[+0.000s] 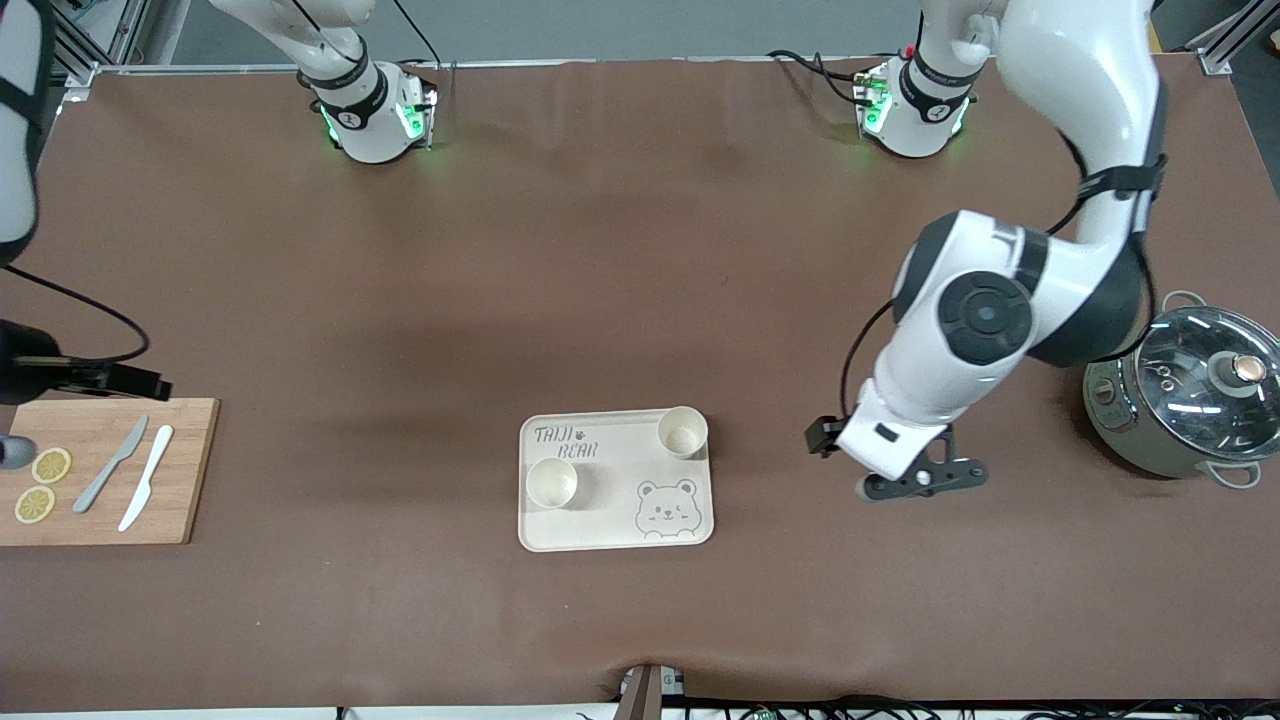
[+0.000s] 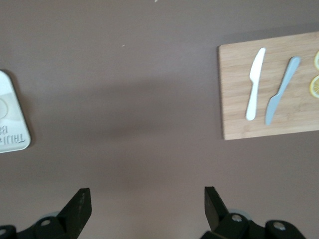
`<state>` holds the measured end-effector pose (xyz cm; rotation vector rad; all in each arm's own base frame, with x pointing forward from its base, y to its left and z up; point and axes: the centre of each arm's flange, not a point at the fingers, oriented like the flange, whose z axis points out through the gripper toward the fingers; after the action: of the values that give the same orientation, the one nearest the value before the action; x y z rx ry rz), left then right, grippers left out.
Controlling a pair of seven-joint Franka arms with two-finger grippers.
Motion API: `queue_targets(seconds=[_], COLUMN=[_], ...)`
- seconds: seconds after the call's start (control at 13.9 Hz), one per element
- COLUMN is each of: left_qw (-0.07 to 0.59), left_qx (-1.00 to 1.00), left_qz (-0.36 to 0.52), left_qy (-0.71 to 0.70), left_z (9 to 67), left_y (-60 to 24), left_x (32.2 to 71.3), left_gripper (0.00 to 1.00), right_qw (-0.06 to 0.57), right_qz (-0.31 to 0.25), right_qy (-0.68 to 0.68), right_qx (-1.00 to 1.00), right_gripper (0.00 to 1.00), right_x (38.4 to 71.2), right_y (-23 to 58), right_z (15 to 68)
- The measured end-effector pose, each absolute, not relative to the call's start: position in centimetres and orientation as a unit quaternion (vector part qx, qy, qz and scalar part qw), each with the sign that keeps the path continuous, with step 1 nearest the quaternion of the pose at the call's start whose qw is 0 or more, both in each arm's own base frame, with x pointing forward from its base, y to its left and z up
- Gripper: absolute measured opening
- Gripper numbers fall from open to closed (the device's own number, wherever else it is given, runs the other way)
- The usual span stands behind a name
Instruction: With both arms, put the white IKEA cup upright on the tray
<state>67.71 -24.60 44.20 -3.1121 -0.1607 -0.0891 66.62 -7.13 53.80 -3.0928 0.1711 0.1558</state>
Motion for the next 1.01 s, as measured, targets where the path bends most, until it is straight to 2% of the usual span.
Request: queue_targets(seconds=[0.5,0.79,1.01], left_qw=[0.029,0.018,0.021], left_qx=[-0.999,-1.0,-0.999], left_qz=[-0.006,0.001,0.011], left_qy=[-0.022,-0.015,-0.029], left_z=[49.5,52.7,55.6], left_y=[-14.2,-7.6,-4.9], left_x=[67.9,67.1,65.3], left_gripper=[1.0,1.0,1.0], right_qw=[0.019,0.008,-0.001], right_qz=[0.039,0.043,0.044], right_qy=[0.045,0.03,0.014], right_qx=[-0.998,-0.999,-0.999], right_gripper=[1.0,1.0,1.0], right_x=[67.0,67.1,65.0], right_y=[-6.6,-4.7,-2.3], right_z=[53.3,53.1,54.4])
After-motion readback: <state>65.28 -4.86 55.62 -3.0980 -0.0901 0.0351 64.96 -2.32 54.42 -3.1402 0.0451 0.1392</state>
